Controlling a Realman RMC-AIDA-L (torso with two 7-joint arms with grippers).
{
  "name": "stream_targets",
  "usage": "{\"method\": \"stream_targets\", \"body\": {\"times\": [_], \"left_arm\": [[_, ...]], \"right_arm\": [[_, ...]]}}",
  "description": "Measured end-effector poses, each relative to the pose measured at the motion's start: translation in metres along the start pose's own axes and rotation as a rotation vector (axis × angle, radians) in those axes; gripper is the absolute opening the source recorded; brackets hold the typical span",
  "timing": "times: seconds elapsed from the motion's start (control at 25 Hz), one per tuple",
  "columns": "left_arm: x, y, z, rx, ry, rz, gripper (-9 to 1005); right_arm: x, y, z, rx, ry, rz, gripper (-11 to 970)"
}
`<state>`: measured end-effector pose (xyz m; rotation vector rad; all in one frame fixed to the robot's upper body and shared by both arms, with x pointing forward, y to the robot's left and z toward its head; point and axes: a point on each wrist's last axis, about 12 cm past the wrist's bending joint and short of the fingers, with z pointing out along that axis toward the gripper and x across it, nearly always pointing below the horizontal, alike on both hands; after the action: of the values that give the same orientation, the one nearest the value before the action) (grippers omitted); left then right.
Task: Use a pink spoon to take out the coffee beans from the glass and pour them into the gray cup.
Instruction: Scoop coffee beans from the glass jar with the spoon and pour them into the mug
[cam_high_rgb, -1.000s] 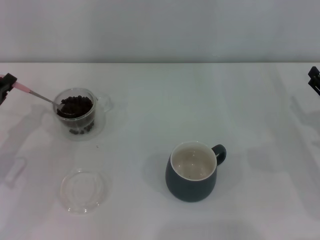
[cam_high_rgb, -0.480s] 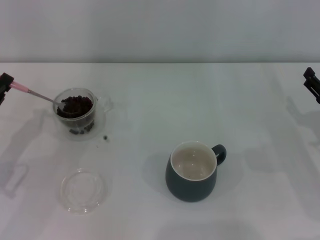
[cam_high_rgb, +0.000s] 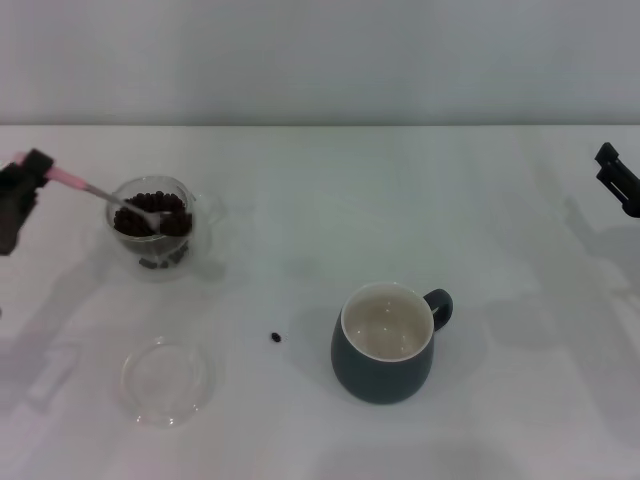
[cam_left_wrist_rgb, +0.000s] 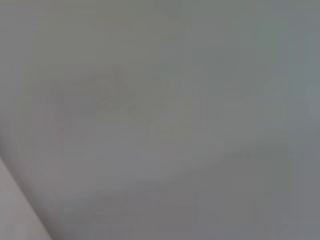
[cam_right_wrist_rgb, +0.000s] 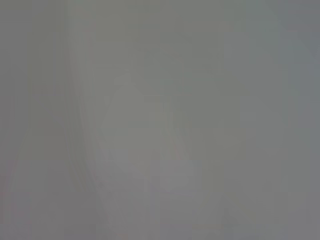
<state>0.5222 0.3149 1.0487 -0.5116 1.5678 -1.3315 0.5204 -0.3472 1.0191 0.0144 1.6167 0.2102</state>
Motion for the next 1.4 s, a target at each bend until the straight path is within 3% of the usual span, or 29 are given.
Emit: {"method": "stream_targets", "body": {"times": [0.2,0.64,0.96,1.2,1.4], "left_arm": [[0.012,-0.007,0.009,0.059,0.067,-0.015,132],[0.046,-0.032,0.067,0.152,0.365,0.028,133],[0.049,-0.045,0.099,0.161,0.482,0.146,135],[0.058,-0.054,0.119,0.156,0.614,0.277,134],[0.061,-0.06,0.132,0.172,0.654,0.392,132]], "right_arm": [[0.001,0.002,0.0,-0.013,0.004,-0.005,877],[0.001,0.004,0.0,-0.018,0.004,0.004,877],[0.002,0.004,-0.001,-0.017,0.004,0.005,877],[0.003,0.003,-0.002,-0.012,0.005,0.007,877],[0.003,0.002,-0.004,-0.005,0.005,0.012,877]]}}
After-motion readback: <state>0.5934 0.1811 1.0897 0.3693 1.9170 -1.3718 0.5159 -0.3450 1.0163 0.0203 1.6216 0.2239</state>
